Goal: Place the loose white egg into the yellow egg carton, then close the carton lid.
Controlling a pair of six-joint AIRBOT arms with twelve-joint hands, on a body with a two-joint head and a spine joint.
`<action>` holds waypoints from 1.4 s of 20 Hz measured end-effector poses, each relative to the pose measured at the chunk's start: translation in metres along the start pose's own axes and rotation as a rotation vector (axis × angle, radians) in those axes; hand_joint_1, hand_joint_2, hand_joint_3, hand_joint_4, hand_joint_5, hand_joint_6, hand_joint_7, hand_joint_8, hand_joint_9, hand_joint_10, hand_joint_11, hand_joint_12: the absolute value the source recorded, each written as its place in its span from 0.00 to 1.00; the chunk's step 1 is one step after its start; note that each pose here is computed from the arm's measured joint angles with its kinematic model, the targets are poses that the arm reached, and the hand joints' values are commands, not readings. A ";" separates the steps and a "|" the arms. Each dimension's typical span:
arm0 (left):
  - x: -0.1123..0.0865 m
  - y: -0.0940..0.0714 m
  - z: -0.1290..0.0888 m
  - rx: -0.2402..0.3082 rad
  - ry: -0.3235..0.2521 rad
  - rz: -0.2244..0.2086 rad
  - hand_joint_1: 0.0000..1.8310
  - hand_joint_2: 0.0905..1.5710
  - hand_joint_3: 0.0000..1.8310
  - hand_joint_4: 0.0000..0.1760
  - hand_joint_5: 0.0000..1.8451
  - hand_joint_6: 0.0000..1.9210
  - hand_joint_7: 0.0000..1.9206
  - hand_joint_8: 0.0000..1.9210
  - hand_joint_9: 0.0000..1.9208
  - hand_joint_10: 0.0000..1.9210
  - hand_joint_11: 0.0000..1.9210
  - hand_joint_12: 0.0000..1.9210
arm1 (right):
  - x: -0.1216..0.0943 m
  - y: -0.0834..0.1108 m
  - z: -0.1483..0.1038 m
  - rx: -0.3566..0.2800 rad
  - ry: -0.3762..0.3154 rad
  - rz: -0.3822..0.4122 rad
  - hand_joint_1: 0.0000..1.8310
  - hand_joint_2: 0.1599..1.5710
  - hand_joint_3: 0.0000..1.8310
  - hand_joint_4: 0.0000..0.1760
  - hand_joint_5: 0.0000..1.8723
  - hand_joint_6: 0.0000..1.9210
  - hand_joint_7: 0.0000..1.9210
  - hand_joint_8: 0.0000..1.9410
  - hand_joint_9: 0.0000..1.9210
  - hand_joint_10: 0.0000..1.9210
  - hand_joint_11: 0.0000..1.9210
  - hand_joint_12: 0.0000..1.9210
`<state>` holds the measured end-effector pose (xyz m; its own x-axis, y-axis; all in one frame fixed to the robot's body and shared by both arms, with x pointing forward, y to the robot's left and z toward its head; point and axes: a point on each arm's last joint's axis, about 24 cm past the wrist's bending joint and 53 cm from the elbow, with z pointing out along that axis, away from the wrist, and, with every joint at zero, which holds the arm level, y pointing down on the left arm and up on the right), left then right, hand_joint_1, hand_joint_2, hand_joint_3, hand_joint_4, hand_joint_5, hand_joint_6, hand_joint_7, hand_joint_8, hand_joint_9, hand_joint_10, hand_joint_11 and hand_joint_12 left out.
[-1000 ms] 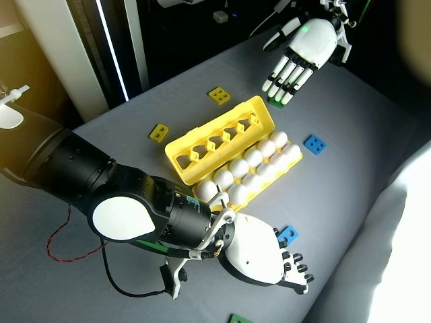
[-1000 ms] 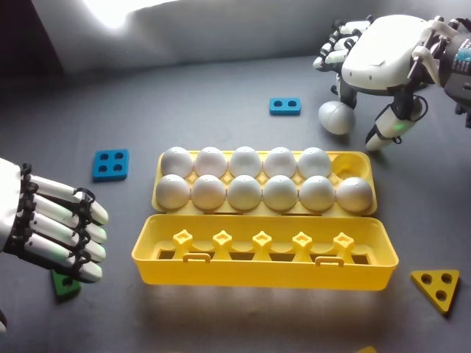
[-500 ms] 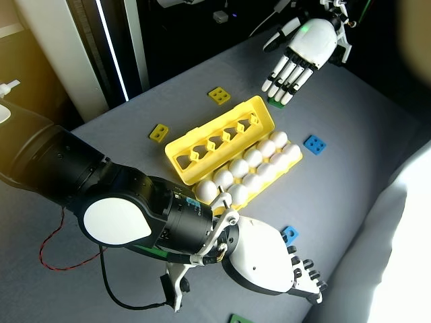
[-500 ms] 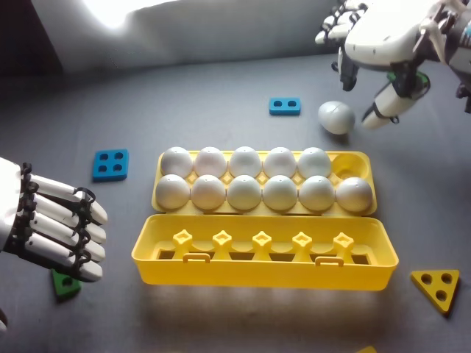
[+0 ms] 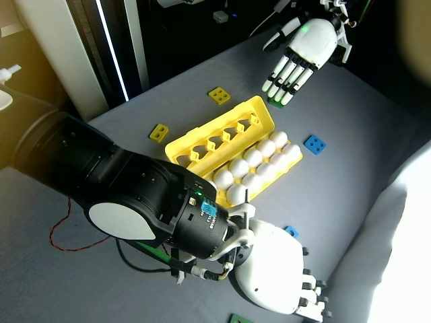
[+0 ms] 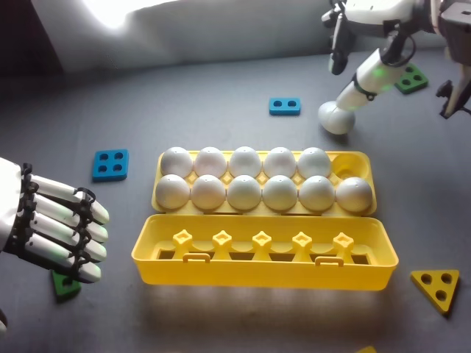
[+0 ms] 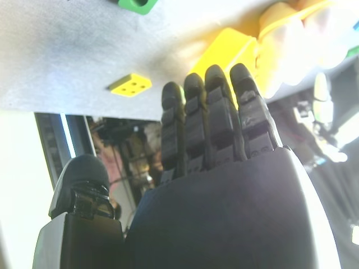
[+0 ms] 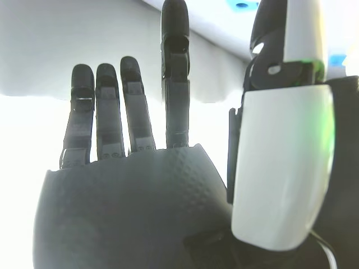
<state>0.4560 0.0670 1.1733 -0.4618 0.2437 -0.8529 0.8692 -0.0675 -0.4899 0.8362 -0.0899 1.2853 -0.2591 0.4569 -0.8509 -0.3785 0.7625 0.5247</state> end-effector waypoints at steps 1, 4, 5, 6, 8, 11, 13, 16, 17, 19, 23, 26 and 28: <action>0.000 0.000 0.000 -0.001 0.001 0.001 0.00 0.78 0.00 0.00 0.20 0.00 0.17 0.00 0.15 0.00 0.00 0.24 | 0.004 0.004 0.002 -0.006 0.006 -0.001 0.47 0.48 0.00 0.47 0.53 0.00 0.13 0.00 0.10 0.00 0.00 0.25; 0.000 0.000 0.000 0.000 0.001 0.000 0.00 0.78 0.00 0.00 0.19 0.00 0.17 0.00 0.14 0.00 0.00 0.23 | 0.011 0.011 0.005 -0.011 0.023 0.009 0.48 0.47 0.00 0.47 0.53 0.00 0.13 0.00 0.10 0.00 0.00 0.24; 0.000 0.000 0.000 0.000 0.001 0.000 0.00 0.78 0.00 0.00 0.19 0.00 0.17 0.00 0.14 0.00 0.00 0.23 | 0.011 0.011 0.005 -0.011 0.023 0.011 0.48 0.47 0.00 0.47 0.53 0.00 0.13 0.00 0.10 0.00 0.00 0.24; 0.000 0.000 0.000 -0.001 0.002 0.000 0.00 0.78 0.00 0.00 0.20 0.00 0.17 0.00 0.14 0.00 0.00 0.25 | 0.012 0.010 0.005 -0.010 0.024 0.010 0.48 0.48 0.00 0.45 0.53 0.00 0.14 0.00 0.10 0.00 0.00 0.22; 0.000 0.000 0.000 0.000 0.001 -0.001 0.00 0.78 0.00 0.00 0.20 0.00 0.17 0.00 0.14 0.00 0.00 0.26 | 0.016 0.007 0.005 -0.005 0.031 0.006 0.48 0.48 0.00 0.45 0.53 0.00 0.14 0.00 0.10 0.00 0.00 0.22; 0.000 0.000 0.000 -0.001 0.001 -0.003 0.00 0.78 0.00 0.00 0.21 0.00 0.18 0.00 0.16 0.00 0.00 0.26 | 0.020 0.001 0.005 0.005 0.036 -0.005 0.48 0.49 0.00 0.49 0.52 0.00 0.13 0.00 0.10 0.00 0.00 0.23; 0.000 0.000 0.000 0.000 0.001 -0.003 0.00 0.79 0.00 0.00 0.21 0.00 0.19 0.00 0.16 0.00 0.00 0.28 | 0.017 -0.004 0.005 0.008 0.023 -0.010 0.48 0.48 0.00 0.44 0.53 0.00 0.15 0.00 0.12 0.00 0.00 0.26; 0.000 0.000 0.001 0.001 0.001 -0.003 0.00 0.79 0.00 0.00 0.21 0.00 0.18 0.00 0.15 0.00 0.00 0.26 | 0.021 -0.011 0.005 0.018 0.026 -0.014 0.48 0.48 0.00 0.47 0.53 0.00 0.15 0.00 0.11 0.00 0.00 0.26; 0.001 0.000 0.002 0.005 0.003 -0.003 0.00 0.78 0.00 0.00 0.20 0.00 0.17 0.00 0.15 0.00 0.00 0.26 | 0.024 -0.015 0.004 0.024 0.030 -0.015 0.49 0.49 0.00 0.43 0.53 0.00 0.14 0.00 0.10 0.00 0.00 0.23; 0.001 0.000 0.002 0.005 0.002 -0.003 0.00 0.78 0.00 0.00 0.20 0.00 0.17 0.00 0.14 0.00 0.00 0.24 | 0.025 -0.015 0.004 0.026 0.033 -0.013 0.49 0.49 0.00 0.44 0.53 0.00 0.14 0.00 0.11 0.00 0.00 0.25; 0.000 0.000 0.002 0.004 0.002 -0.003 0.00 0.79 0.00 0.00 0.21 0.00 0.19 0.00 0.16 0.00 0.00 0.28 | 0.025 -0.013 0.005 0.021 0.031 -0.012 0.50 0.48 0.00 0.41 0.53 0.00 0.15 0.00 0.11 0.00 0.00 0.23; -0.002 -0.001 0.002 0.006 -0.003 0.002 0.00 0.78 0.00 0.00 0.21 0.00 0.18 0.00 0.16 0.00 0.00 0.26 | 0.026 -0.008 0.007 0.014 0.032 -0.012 0.48 0.49 0.00 0.43 0.53 0.00 0.15 0.00 0.11 0.00 0.00 0.26; -0.001 -0.001 0.002 0.006 -0.001 0.003 0.00 0.78 0.00 0.00 0.21 0.00 0.18 0.00 0.15 0.00 0.00 0.26 | 0.026 -0.007 0.007 0.013 0.033 -0.011 0.49 0.48 0.00 0.35 0.54 0.00 0.16 0.00 0.12 0.00 0.00 0.26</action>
<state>0.4557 0.0648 1.1745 -0.4597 0.2429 -0.8542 0.8693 -0.0738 -0.4887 0.8383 -0.0802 1.2588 -0.2848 0.4334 -0.8550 -0.3700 0.7732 0.5151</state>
